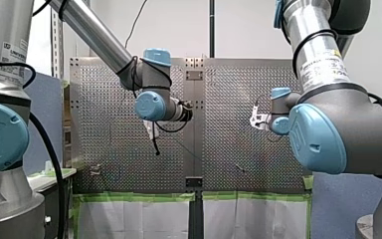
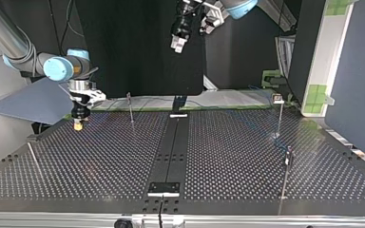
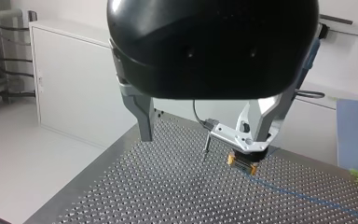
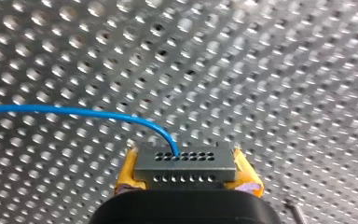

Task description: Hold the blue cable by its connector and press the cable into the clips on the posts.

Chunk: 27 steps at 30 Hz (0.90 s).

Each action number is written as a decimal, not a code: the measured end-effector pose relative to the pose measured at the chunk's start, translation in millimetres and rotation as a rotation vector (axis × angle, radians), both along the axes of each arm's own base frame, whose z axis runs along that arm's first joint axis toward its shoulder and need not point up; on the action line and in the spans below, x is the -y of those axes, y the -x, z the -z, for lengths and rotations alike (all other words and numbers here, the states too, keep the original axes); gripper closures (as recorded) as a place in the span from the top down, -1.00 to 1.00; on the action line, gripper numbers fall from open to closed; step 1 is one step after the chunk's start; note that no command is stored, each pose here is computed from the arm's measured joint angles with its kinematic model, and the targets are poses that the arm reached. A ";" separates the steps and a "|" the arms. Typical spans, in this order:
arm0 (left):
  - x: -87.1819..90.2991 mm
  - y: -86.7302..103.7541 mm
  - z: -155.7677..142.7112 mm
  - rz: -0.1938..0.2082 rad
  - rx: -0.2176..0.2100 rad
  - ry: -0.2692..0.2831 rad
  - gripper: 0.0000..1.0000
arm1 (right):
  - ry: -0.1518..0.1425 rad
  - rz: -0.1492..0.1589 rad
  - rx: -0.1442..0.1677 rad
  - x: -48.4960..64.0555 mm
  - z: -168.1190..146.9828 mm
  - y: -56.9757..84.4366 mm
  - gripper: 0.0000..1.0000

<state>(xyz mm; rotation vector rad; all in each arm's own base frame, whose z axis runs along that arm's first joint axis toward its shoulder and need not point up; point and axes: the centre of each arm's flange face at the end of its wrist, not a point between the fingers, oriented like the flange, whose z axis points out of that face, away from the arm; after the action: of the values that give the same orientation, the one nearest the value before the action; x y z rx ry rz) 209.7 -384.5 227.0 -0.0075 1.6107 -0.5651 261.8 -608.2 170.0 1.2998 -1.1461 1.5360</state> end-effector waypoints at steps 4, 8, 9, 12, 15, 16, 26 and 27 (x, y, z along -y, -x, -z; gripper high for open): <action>-3.5 3.7 -0.5 0.002 0.000 -0.001 1.00 | 0.015 0.006 -0.007 -2.7 -4.8 3.3 -1.00; -4.2 4.4 -0.6 0.002 0.000 -0.001 1.00 | 0.017 0.006 -0.008 -3.1 -5.6 3.7 -1.00; -4.2 4.5 -0.6 0.002 0.000 -0.001 1.00 | 0.018 0.006 -0.008 -3.2 -5.6 3.7 -1.00; -4.2 4.5 -0.6 0.002 0.000 -0.002 1.00 | 0.018 0.007 -0.008 -3.2 -5.7 3.8 -1.00; -4.3 4.6 -0.6 0.002 0.000 -0.001 1.00 | 0.018 0.007 -0.008 -3.2 -5.8 3.9 -1.00; -4.3 4.6 -0.6 0.002 0.000 -0.002 1.00 | 0.018 0.007 -0.008 -3.2 -5.8 3.9 -1.00; -4.3 4.6 -0.6 0.002 0.000 -0.002 1.00 | 0.018 0.007 -0.008 -3.2 -5.8 3.9 -1.00; -4.3 4.6 -0.6 0.002 0.000 -0.002 1.00 | 0.018 0.007 -0.008 -3.2 -5.8 3.9 -1.00</action>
<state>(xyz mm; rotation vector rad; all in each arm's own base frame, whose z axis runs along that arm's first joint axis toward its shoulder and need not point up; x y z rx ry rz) 205.1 -380.1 227.6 -0.0047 1.6113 -0.5655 257.9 -605.0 175.8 1.2881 -1.1277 1.5314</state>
